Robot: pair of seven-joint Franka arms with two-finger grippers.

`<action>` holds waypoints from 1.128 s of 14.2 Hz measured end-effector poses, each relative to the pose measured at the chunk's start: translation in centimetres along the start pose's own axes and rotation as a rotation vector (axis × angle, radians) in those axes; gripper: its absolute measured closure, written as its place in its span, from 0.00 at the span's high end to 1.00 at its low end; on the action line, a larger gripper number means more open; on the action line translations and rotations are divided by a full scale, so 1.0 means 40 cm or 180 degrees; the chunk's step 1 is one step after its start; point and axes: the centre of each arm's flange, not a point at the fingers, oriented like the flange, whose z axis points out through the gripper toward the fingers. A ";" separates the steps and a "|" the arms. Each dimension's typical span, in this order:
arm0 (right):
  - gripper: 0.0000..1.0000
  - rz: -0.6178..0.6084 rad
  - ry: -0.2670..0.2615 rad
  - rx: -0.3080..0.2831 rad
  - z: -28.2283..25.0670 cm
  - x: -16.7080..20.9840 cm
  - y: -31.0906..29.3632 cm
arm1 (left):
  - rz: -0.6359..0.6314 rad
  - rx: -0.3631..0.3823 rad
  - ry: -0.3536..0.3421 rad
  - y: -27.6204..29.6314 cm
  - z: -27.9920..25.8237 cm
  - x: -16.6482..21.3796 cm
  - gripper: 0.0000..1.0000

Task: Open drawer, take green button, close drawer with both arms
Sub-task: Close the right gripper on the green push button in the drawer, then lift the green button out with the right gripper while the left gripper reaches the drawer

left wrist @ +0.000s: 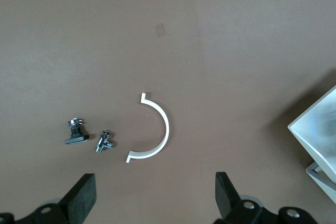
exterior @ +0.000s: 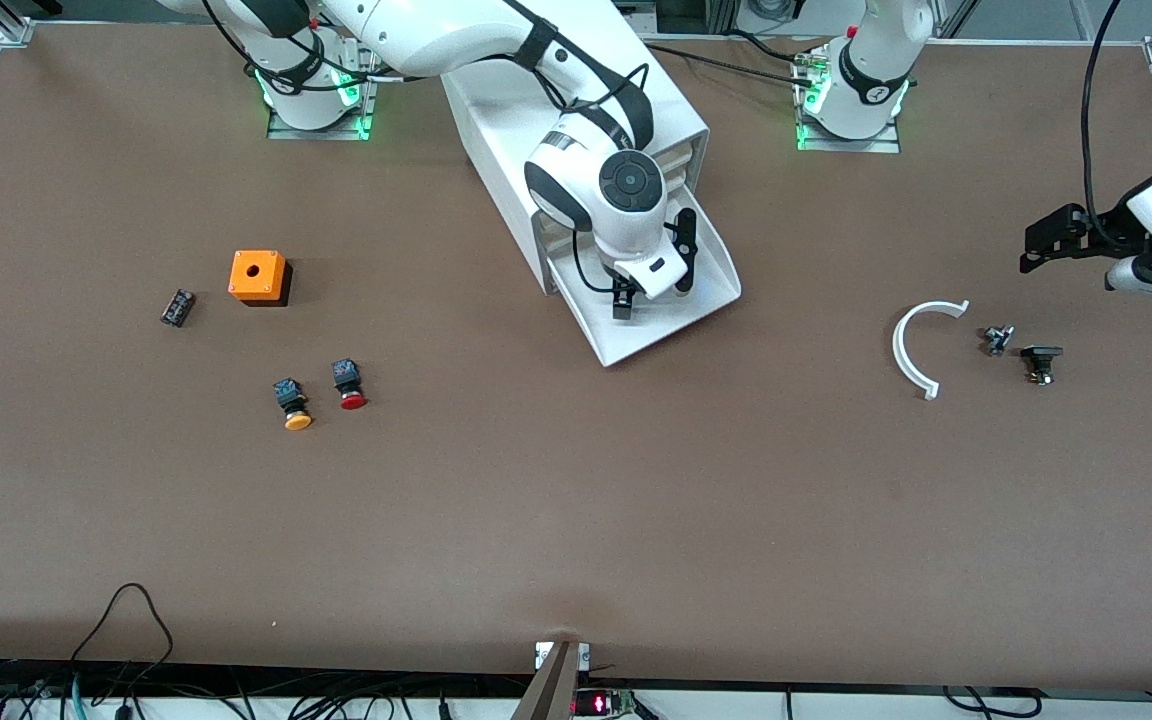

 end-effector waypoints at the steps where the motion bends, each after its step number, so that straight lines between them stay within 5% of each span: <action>1: 0.93 -0.0007 -0.0003 -0.0010 0.007 0.001 0.000 | 0.0000 -0.0002 -0.0006 0.000 0.002 0.000 1.00; 2: 0.93 -0.0016 -0.0012 -0.0022 0.012 0.001 0.001 | 0.0000 -0.0003 -0.0010 0.000 0.003 0.000 1.00; 4: 0.74 -0.0021 -0.0008 -0.0038 0.016 0.001 0.003 | 0.0000 -0.0005 -0.0019 0.000 0.006 0.000 1.00; 5: 0.74 -0.0022 0.0003 -0.0047 0.015 0.002 0.004 | 0.0000 -0.0008 -0.0028 0.000 0.009 0.000 1.00; 10: 0.42 -0.0075 -0.0009 -0.0165 -0.001 0.006 0.013 | 0.0030 -0.0042 -0.0135 0.005 0.057 0.020 1.00; 16: 0.41 0.0016 -0.0034 -0.0534 -0.069 0.025 0.019 | 0.0078 -0.0084 -0.0270 0.020 0.116 0.044 1.00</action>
